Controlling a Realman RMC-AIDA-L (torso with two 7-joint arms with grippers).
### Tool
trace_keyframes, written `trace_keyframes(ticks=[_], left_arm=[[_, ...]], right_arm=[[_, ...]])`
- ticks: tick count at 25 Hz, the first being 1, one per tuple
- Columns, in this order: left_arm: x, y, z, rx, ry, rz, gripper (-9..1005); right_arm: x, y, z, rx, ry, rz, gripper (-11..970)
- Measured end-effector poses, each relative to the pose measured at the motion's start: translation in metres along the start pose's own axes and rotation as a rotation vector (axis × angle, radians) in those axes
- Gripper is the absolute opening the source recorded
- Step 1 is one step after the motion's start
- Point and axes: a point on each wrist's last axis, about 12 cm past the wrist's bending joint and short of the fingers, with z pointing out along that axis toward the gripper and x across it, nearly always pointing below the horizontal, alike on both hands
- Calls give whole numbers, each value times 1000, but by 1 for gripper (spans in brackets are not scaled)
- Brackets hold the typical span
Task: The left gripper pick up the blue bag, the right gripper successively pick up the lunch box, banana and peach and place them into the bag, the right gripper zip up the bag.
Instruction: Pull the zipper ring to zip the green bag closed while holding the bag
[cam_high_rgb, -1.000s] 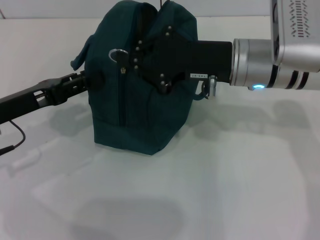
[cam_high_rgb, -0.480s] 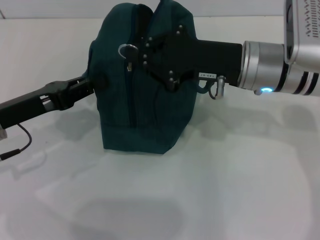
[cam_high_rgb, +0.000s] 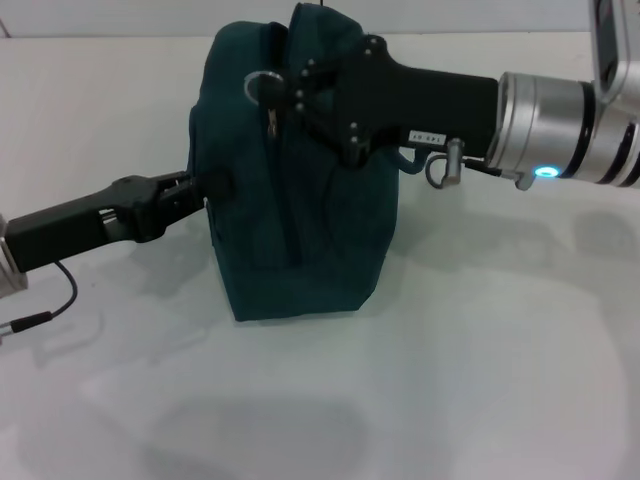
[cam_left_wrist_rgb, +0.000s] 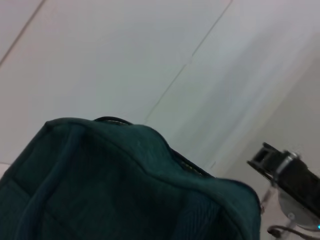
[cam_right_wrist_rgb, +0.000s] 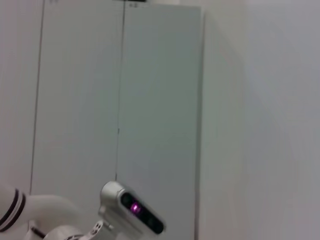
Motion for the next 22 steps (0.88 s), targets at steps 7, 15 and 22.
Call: trace_keyframes(ticks=[7, 15, 22], left_arm=[[3, -5, 2, 48, 9, 24, 88], [8, -10, 7, 86, 36, 40, 55], [14, -12, 11, 108, 72, 52, 55]], right_arm=[[-1, -6, -6, 38, -14, 51, 43], [-2, -10, -9, 62, -17, 81, 45], [0, -12, -8, 76, -8, 90, 47]])
